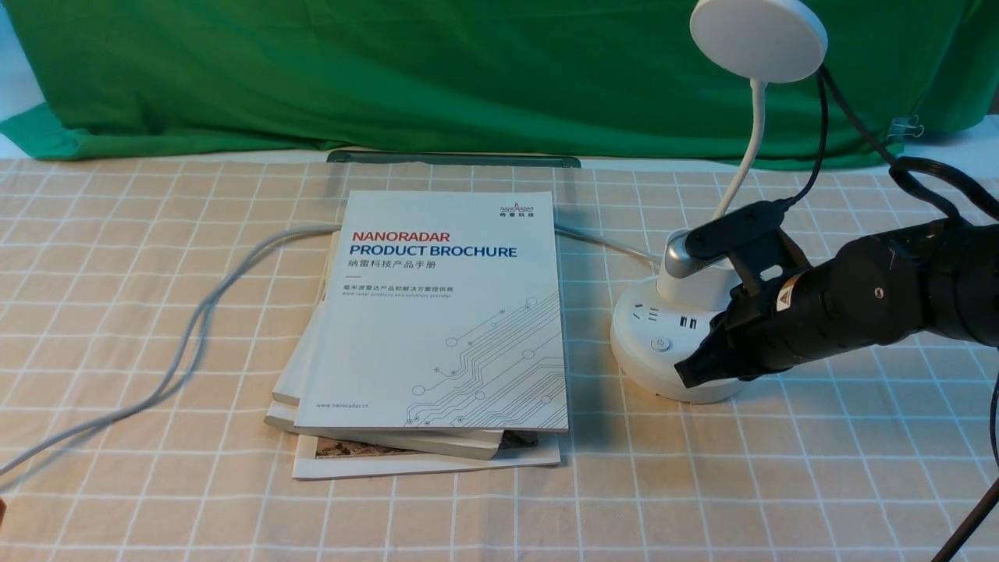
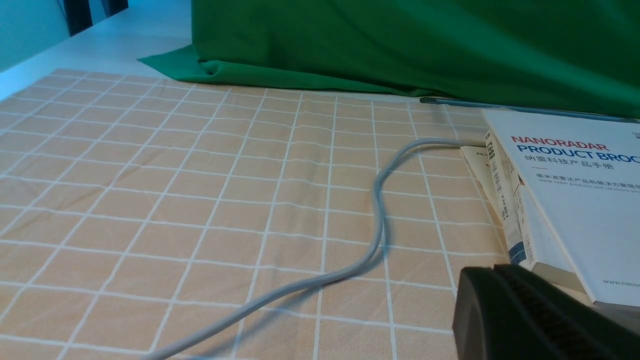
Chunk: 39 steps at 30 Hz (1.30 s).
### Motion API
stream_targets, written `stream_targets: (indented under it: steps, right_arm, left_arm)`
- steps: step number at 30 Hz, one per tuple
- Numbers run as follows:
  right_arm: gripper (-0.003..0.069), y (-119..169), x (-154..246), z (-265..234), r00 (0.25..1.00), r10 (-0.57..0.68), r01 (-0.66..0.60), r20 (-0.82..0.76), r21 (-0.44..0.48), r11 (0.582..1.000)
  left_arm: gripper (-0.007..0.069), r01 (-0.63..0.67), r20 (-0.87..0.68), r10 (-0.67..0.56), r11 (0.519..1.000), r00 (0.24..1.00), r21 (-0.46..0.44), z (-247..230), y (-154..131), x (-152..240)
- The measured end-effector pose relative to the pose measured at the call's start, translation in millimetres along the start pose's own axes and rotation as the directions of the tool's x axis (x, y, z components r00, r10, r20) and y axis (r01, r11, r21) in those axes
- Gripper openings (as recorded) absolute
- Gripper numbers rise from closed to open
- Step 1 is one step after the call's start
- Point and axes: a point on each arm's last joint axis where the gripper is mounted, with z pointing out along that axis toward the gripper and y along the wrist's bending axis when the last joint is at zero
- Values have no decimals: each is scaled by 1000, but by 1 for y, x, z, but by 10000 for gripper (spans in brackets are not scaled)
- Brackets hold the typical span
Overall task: Turn on the table lamp on the light coffee tablecloth with your hand.
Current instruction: 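Press the button on the base of the white desk lamp with the right gripper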
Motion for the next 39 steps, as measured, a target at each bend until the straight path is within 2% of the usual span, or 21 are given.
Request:
stream_targets:
  steps: [19,39]
  right_arm:
    - [30,-2,-4,-3,999,3,-3,37,10,1000]
    - [30,-1,-1,10,1000,1,-1,6,4,1000]
  left_arm:
    - [21,-3,0,3,1000,1000,0,0,0,0]
    - [21,-11,0,11,1000,1000,0,0,0,0]
